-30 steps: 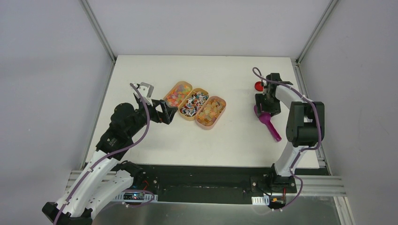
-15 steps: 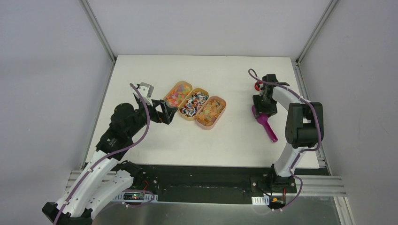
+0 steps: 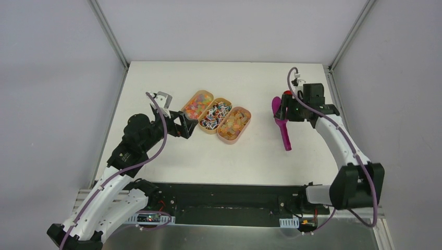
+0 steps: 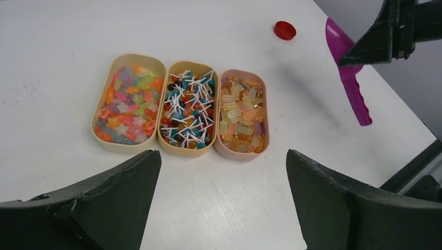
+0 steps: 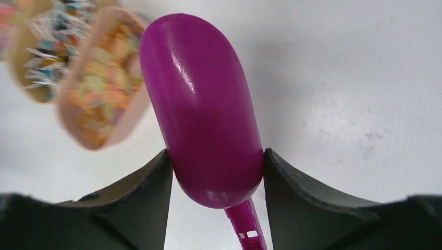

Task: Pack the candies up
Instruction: Pick up the spatula from the center of the board.

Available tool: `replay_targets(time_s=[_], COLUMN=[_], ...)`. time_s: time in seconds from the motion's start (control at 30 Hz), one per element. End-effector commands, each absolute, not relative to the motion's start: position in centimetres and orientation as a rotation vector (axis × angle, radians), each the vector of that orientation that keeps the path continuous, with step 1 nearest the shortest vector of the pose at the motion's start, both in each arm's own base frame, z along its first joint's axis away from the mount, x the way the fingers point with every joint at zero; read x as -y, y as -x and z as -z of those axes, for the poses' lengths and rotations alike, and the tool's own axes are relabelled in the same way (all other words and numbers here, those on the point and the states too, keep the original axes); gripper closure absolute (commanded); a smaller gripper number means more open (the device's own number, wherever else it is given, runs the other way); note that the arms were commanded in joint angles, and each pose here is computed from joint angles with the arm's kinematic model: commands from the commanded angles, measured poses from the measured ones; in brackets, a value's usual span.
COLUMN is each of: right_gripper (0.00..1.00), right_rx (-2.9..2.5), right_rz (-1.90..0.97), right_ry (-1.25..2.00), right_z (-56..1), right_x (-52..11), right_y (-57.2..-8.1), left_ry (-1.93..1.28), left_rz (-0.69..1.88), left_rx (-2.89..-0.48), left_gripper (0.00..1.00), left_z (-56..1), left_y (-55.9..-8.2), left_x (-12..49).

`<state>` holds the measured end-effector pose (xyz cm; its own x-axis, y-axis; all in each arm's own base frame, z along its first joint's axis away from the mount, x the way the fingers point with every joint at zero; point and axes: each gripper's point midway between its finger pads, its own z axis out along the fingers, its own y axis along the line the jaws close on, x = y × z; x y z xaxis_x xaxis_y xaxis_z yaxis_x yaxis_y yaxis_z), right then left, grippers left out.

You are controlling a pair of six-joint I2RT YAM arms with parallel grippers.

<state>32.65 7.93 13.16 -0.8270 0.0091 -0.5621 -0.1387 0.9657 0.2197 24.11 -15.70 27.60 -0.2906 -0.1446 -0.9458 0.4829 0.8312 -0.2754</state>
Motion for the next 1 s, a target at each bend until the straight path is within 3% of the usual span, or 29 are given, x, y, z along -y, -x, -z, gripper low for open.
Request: replay_targets(time_s=[0.0,0.27,0.63,0.97], right_gripper=[0.69,0.66,0.66,0.67], right_rx=[-2.16,-1.553,-1.148,-1.047], right_rz=[-0.74,-1.448,-1.695,-1.814], right_ry=[0.105,0.054,-0.038,-0.059], right_z=[-21.7,-31.7,-37.9,-39.5], right_x=[-13.1,-18.9,-20.5,-22.7], right_y=[-32.8,-26.5,-22.1,-20.9], left_ry=[-0.323,-0.434,-0.48,-0.551], left_rz=[0.752,1.024,1.386,1.592], left_rx=[-1.702,-1.624,-1.635,-1.602], left_gripper=[0.07,0.08,0.13,0.13], left_z=[-30.7,-33.6,-32.4,-32.3], left_y=[-23.2,-20.8,-20.1,-18.1], left_x=[17.5,21.0,25.6,30.4])
